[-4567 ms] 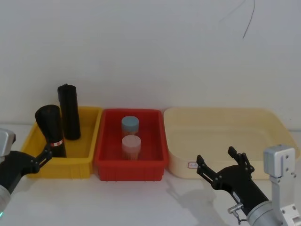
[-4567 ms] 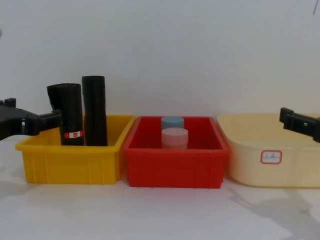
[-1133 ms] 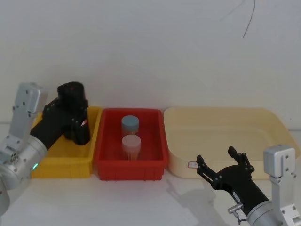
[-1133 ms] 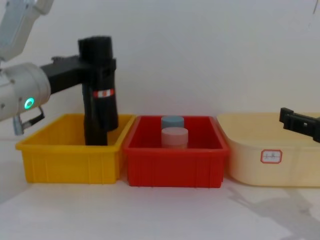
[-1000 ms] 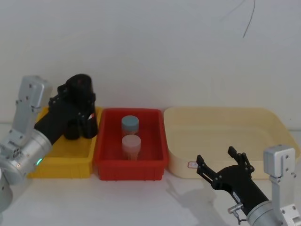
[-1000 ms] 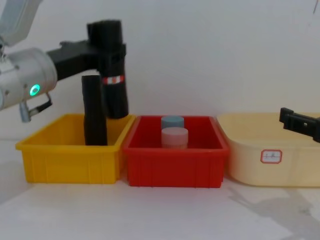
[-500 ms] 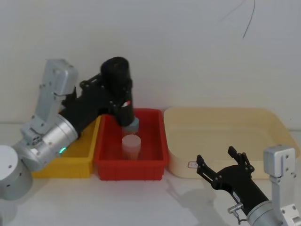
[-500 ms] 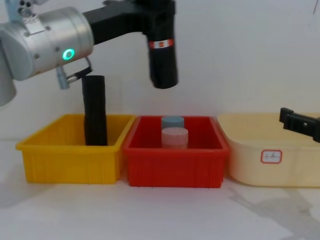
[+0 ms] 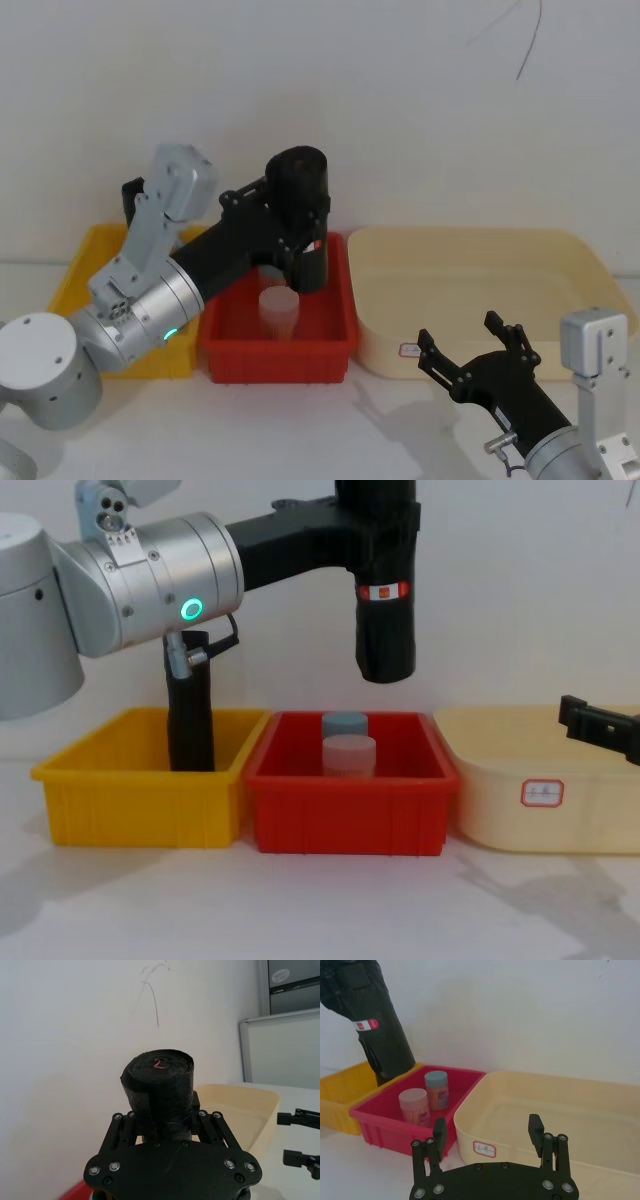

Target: Pick up the garbage bag with the one hand and transfer it to the other hand.

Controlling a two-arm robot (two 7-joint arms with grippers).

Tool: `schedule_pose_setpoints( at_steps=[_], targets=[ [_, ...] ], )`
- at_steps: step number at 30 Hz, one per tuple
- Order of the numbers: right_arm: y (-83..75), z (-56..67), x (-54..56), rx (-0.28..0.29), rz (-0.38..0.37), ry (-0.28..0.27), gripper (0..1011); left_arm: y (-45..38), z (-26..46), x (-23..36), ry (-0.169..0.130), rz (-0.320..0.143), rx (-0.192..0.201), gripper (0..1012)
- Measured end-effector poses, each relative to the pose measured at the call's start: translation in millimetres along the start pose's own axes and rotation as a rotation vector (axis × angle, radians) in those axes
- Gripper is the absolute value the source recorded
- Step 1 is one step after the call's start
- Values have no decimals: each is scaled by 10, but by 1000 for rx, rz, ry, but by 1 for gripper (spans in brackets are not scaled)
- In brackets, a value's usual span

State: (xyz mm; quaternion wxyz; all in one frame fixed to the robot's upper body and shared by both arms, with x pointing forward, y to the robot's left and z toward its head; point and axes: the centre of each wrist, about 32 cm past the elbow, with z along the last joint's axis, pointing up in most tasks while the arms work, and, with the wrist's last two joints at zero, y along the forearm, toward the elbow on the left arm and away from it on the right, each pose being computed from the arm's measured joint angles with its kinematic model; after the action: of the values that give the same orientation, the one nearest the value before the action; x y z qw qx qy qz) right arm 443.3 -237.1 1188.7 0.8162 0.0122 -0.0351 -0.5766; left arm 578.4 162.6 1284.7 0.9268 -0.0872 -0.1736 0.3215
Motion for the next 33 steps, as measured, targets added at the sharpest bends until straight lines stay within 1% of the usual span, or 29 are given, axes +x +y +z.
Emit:
schedule_pose_setpoints(
  at_steps=[10,17,27,29,33],
  targets=[
    [0,0,0,0,0,0,1000,-9,-59,-30,28,-21,20,464],
    [6,14,0,3,12,-6,1000,-11,-80,-38,38,-28,27,464],
    [72,90,-5,21,99,-32,1000,-13,-99,-47,47,-34,32,464],
    [109,107,-14,25,137,-40,1000,-13,-101,-48,48,-35,33,464],
    [171,125,-23,32,182,-47,1000,-13,-104,-49,49,-36,34,464]
  ],
)
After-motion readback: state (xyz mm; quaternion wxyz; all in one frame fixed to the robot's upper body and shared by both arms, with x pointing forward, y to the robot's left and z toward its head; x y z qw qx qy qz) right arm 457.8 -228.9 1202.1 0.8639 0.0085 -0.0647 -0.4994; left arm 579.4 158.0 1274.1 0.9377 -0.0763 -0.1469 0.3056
